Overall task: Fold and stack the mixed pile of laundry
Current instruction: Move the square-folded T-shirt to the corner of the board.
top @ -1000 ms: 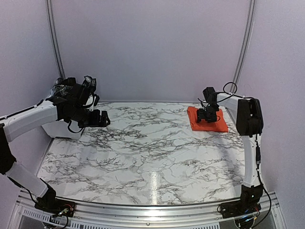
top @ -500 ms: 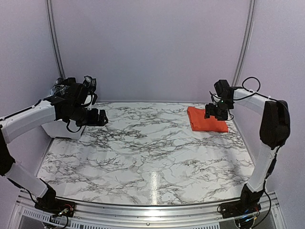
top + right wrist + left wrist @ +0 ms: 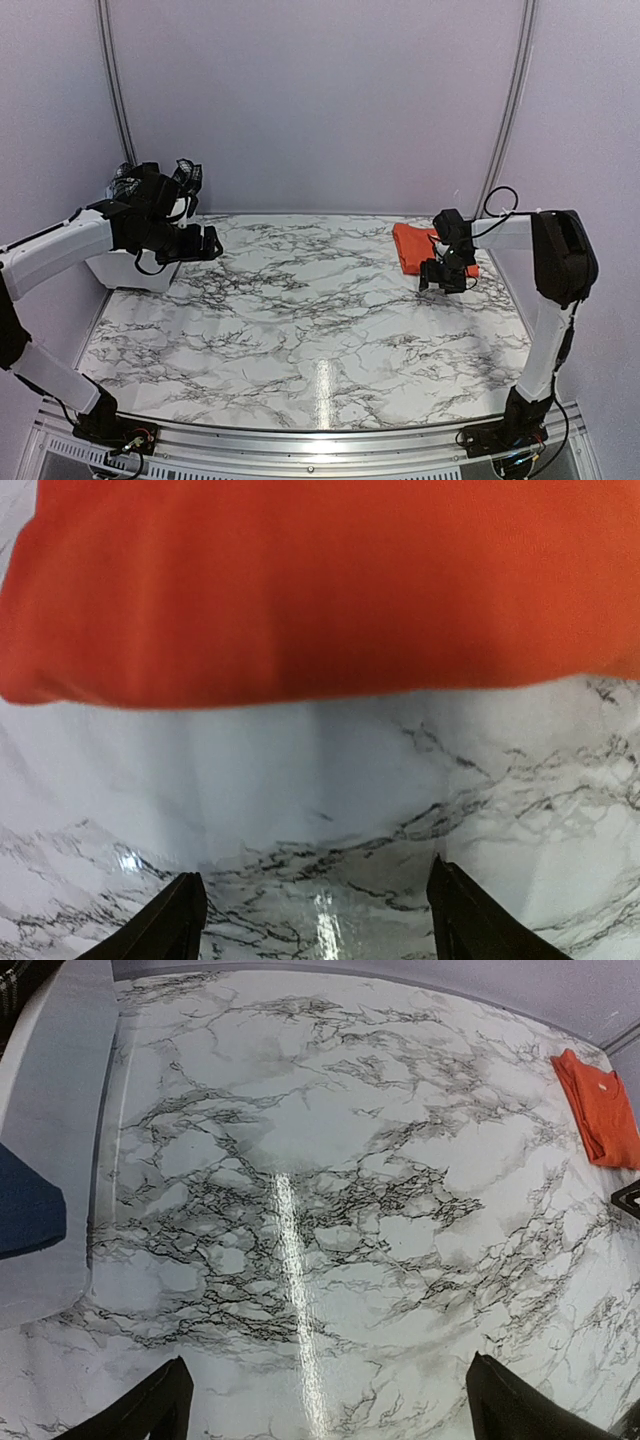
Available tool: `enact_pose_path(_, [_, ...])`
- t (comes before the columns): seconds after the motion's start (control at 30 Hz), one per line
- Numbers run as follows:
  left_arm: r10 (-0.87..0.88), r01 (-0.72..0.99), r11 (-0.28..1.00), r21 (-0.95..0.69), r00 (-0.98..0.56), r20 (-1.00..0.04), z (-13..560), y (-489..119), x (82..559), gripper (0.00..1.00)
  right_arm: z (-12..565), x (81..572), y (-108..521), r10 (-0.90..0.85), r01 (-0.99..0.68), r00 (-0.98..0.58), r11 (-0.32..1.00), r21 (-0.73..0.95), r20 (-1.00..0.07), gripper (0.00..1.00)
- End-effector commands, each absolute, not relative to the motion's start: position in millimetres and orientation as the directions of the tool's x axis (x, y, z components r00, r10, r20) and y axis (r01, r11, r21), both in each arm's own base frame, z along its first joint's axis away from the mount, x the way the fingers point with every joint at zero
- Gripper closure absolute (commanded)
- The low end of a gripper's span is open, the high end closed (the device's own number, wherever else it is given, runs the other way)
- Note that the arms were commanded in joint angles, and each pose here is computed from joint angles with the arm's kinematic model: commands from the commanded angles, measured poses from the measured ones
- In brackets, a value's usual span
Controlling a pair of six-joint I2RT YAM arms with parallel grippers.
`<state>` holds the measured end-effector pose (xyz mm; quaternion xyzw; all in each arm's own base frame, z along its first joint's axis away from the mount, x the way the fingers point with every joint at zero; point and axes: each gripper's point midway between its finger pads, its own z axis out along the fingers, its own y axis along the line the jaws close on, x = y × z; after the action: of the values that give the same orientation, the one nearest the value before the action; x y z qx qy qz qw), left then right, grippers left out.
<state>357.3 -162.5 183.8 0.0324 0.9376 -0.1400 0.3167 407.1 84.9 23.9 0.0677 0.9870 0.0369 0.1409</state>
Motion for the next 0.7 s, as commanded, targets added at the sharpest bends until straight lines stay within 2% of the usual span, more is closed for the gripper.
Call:
enact_pose_path(0.0, [-0.095,0.123,0.945,-0.304,-0.785,-0.612,208,-154,353,0.01,0,439,84,0.155,0.121,-0.941,0.984,0.127,-0.302,0.24])
enact_pose_path(0.23, [-0.143,0.072,0.946,-0.316,-0.782,-0.607,215,-135,347,0.01,-24,470,66,0.125,0.096,-0.95,0.989,0.113,-0.286,0.24])
enact_pose_path(0.47, [-0.186,0.017,0.952,-0.304,-0.76,-0.623,225,-109,347,0.01,-18,510,53,0.059,0.03,-0.941,0.995,0.091,-0.333,0.24])
enact_pose_path(0.67, [-0.222,-0.021,0.95,-0.311,-0.745,-0.629,242,-85,365,0.01,-10,519,36,0.008,-0.002,-0.94,1.0,0.029,-0.34,0.23])
